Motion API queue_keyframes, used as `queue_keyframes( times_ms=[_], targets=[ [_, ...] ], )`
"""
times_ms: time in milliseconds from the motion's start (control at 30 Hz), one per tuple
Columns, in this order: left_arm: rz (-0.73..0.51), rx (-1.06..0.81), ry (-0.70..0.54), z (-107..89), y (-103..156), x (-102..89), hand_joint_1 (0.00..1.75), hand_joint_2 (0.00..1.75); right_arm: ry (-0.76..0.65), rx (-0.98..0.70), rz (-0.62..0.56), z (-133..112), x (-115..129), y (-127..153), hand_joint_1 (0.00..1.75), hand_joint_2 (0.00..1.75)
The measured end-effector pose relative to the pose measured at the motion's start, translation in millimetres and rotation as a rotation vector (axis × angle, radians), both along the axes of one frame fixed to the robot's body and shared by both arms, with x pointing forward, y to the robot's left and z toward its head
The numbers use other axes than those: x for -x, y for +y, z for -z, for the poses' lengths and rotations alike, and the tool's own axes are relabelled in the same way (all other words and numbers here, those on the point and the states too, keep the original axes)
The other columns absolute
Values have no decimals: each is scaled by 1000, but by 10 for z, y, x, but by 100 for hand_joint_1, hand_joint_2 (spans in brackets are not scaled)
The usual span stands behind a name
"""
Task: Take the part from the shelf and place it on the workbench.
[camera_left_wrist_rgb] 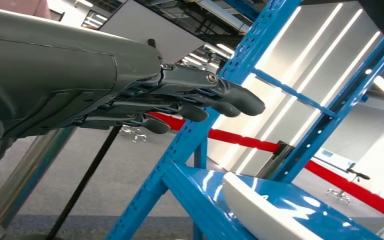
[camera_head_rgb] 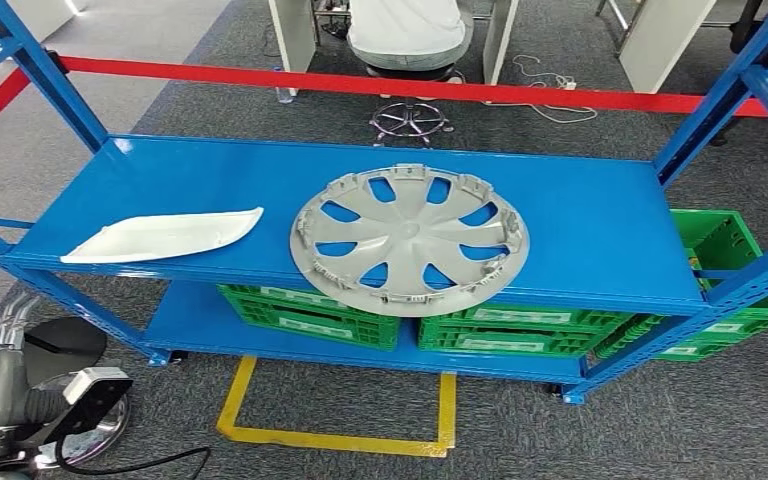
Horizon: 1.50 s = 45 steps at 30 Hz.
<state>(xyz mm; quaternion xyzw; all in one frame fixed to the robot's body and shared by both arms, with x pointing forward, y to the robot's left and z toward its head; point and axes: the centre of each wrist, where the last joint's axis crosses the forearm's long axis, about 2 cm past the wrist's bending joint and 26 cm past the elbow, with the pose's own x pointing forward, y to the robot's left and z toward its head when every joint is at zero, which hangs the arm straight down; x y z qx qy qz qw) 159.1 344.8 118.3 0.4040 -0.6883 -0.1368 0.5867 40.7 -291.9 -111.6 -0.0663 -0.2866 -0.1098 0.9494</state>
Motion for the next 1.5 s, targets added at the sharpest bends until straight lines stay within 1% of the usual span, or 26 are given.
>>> queue_keyframes(
  times_ms=[233, 367, 1067, 1200, 1333, 1467, 1500],
  targets=[
    [-6, 1, 0, 1, 8, 3, 0, 175, 0, -2, 0, 0, -4, 8, 0, 175],
    [-9, 10, 10, 21, -8, 10, 0, 175, 12, -5, 4, 4, 41, 18, 0, 175],
    [-12, 5, 22, 36, -15, 22, 0, 175, 15, -8, -2, 3, 18, 28, 0, 175],
    [-11, 4, 22, 35, -18, 19, 0, 175, 14, -11, -2, 1, 7, 30, 0, 0],
    [-9, 4, 26, 39, -18, 24, 0, 175, 20, -16, 4, 5, 40, 28, 0, 0],
    [-2, 4, 31, 43, -23, 20, 0, 0, 19, -22, 14, 5, 36, 23, 0, 0],
    [6, 1, 34, 44, -25, 18, 0, 0, 18, -27, 17, 5, 38, 21, 0, 0]
  ],
)
